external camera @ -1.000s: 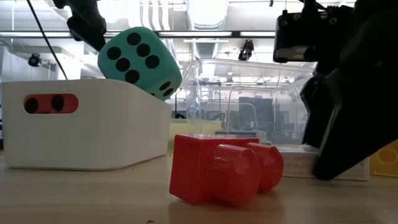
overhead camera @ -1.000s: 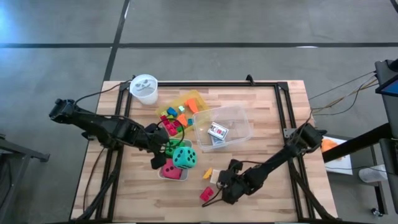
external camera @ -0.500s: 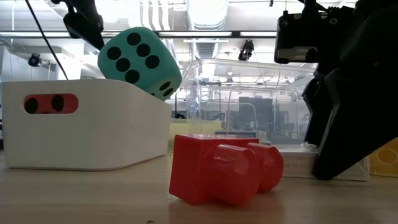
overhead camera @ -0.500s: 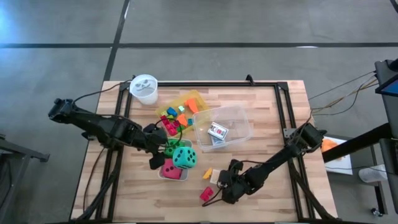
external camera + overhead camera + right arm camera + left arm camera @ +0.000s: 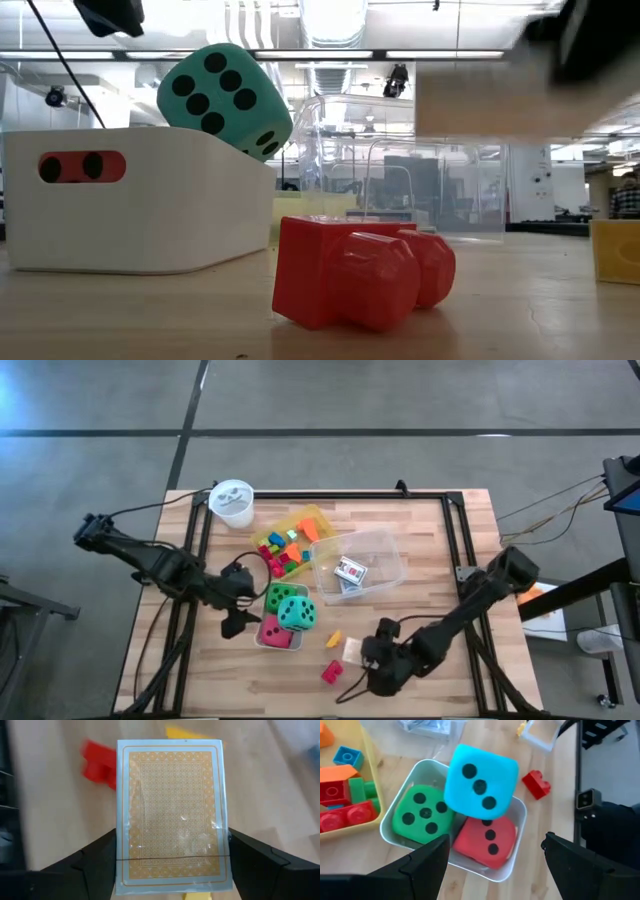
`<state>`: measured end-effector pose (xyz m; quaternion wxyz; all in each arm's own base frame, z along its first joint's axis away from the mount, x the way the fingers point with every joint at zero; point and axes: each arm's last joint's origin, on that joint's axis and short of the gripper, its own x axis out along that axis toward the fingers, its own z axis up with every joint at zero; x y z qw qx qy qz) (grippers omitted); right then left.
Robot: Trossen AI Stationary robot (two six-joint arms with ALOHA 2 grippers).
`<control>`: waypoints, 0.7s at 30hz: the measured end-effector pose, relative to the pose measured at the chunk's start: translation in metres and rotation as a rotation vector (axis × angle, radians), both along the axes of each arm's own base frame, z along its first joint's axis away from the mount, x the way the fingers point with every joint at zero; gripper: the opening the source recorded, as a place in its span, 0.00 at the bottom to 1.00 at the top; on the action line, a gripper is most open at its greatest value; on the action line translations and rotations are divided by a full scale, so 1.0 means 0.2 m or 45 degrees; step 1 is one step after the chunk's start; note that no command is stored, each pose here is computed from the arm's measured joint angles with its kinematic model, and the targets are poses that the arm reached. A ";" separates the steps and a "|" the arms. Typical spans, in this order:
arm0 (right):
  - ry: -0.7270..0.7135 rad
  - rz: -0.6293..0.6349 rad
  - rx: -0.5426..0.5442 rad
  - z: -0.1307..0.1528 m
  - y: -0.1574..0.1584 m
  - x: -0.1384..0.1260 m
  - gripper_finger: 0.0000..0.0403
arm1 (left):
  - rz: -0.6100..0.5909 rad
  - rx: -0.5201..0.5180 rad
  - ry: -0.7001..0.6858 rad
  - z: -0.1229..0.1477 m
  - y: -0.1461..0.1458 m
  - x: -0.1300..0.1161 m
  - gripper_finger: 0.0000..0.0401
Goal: Pick & Place Toys
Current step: Put the yellow game card pack into the transparent bin
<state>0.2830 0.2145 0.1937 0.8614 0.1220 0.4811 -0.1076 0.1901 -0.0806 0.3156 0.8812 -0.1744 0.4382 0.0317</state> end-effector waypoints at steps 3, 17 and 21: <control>-0.078 0.005 0.008 0.16 0.00 -0.04 0.74 | -0.021 -0.006 -0.008 0.01 -0.01 -0.01 0.78; -0.033 0.126 -0.282 0.67 -0.39 -0.02 0.74 | -0.071 0.037 0.003 0.00 -0.01 -0.02 0.78; 0.025 0.107 -0.254 0.72 -0.59 0.03 0.74 | -0.075 0.040 0.003 0.00 -0.01 -0.02 0.78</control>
